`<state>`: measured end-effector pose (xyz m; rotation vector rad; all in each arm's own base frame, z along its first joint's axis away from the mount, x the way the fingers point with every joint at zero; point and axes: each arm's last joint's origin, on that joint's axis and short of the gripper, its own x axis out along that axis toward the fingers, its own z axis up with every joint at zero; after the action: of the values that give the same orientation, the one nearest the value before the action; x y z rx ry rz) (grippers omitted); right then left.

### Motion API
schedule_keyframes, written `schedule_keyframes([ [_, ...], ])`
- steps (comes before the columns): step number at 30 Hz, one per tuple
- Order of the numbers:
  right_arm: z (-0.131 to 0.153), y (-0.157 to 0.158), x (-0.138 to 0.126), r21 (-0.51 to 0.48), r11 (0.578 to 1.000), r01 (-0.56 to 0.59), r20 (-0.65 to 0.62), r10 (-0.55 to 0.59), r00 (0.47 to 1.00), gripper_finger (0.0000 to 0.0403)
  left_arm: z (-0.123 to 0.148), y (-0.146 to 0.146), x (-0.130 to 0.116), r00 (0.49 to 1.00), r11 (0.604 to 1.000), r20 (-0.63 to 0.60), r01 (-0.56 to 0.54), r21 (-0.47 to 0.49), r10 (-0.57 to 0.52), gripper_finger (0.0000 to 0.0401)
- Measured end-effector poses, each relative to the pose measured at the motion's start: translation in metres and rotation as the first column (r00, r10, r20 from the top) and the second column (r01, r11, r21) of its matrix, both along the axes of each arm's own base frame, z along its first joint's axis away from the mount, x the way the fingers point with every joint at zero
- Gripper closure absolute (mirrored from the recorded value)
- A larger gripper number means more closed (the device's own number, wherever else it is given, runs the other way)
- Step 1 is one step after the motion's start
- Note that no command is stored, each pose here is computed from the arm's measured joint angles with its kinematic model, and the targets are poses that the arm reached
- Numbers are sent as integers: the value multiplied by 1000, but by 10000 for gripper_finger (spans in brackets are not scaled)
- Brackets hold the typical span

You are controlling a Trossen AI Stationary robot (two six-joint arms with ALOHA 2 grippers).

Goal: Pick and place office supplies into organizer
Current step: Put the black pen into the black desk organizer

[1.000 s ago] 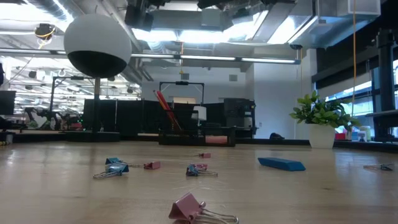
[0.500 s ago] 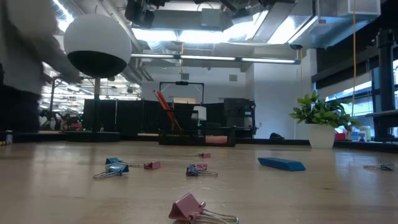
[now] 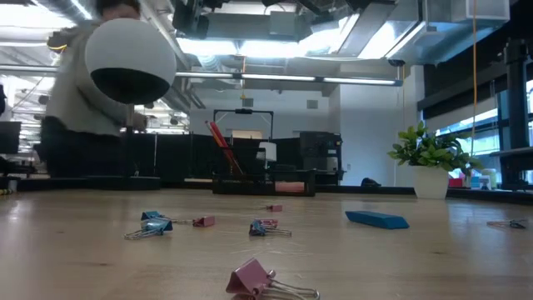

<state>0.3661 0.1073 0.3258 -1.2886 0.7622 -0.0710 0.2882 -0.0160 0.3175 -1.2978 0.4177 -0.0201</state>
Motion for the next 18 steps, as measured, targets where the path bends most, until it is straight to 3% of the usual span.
schedule_keyframes([
  [8,0,0,0,-3,1000,5,3,-5,1000,354,0,1,0,1000,998,19,16,57,-17,353],
  [18,1,0,0,2,1000,9,10,-9,1000,354,2,-1,0,988,976,66,129,176,-143,266],
])
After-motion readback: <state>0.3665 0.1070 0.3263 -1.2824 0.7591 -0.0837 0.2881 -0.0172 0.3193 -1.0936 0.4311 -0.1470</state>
